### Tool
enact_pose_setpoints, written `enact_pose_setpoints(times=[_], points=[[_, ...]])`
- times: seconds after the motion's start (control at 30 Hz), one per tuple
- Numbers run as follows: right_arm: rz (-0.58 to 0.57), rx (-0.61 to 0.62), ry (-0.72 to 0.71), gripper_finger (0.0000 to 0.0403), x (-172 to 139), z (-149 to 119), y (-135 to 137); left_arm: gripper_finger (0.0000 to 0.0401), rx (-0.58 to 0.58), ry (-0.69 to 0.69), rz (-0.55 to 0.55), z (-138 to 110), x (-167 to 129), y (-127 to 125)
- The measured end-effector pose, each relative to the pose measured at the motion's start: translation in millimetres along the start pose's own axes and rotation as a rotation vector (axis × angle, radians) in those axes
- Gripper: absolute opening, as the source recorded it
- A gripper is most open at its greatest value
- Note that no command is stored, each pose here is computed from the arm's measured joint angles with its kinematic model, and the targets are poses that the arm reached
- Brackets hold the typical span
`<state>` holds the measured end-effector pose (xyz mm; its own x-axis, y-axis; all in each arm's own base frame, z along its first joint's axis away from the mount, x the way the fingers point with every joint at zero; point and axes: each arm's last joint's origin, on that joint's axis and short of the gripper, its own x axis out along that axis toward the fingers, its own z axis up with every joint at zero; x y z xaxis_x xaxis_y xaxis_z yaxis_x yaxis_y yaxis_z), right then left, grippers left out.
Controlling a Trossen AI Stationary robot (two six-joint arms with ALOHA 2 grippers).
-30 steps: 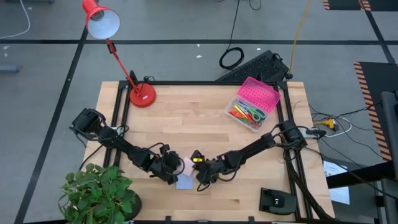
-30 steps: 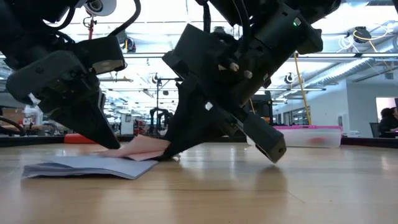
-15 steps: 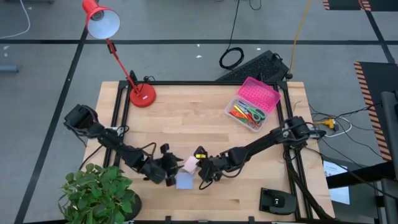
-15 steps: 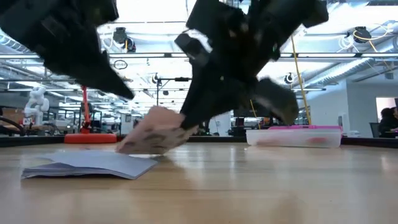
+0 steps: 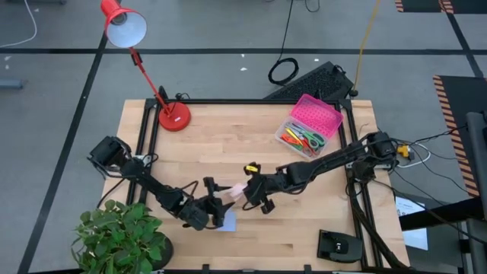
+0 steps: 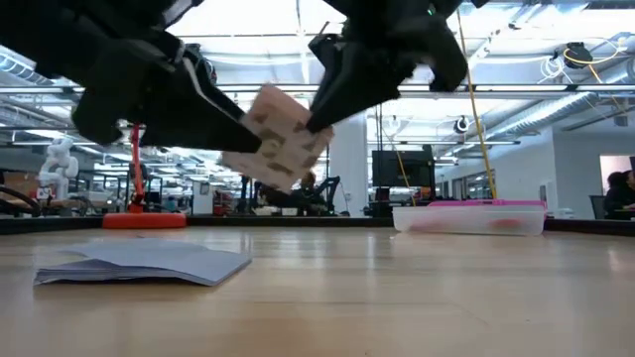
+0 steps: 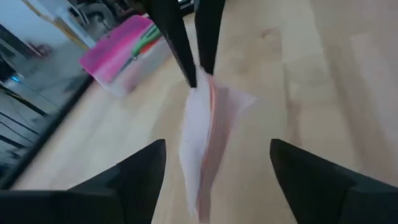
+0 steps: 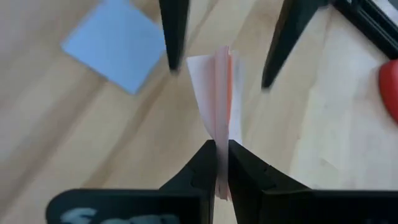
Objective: Pack school essentials
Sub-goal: Put the pink sticky notes into the supply box
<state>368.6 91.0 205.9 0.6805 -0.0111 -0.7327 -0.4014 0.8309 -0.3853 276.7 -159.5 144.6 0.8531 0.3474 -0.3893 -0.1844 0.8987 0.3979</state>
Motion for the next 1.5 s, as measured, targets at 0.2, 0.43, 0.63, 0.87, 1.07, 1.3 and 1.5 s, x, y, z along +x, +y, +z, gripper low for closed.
enact_pose_setpoints(times=[0.2,0.43,0.63,0.87,1.07,1.3,1.5], points=[[0.065,0.091,-0.047,0.0025,-4,-1,-11,0.0203,0.043,0.010,0.042,7,13,6],[0.079,0.103,-0.007,0.0070,-4,-6,-12,0.0019,-0.054,0.010,0.042,13,19,12],[0.025,0.082,0.030,0.0200,-21,-6,-8,0.0019,-0.154,0.029,0.044,14,18,20],[-0.095,0.113,-0.100,0.0278,-21,-9,8,0.0019,-0.248,0.026,0.010,18,20,24],[-0.198,0.122,-0.189,0.0251,-13,-20,20,0.0012,-0.291,0.019,-0.025,20,23,27],[-0.205,0.112,-0.175,0.0185,-10,-28,20,0.0022,-0.275,-0.014,-0.043,24,24,27],[-0.206,0.098,-0.173,0.0132,-10,-28,20,0.0012,-0.272,-0.016,-0.052,24,24,27]])
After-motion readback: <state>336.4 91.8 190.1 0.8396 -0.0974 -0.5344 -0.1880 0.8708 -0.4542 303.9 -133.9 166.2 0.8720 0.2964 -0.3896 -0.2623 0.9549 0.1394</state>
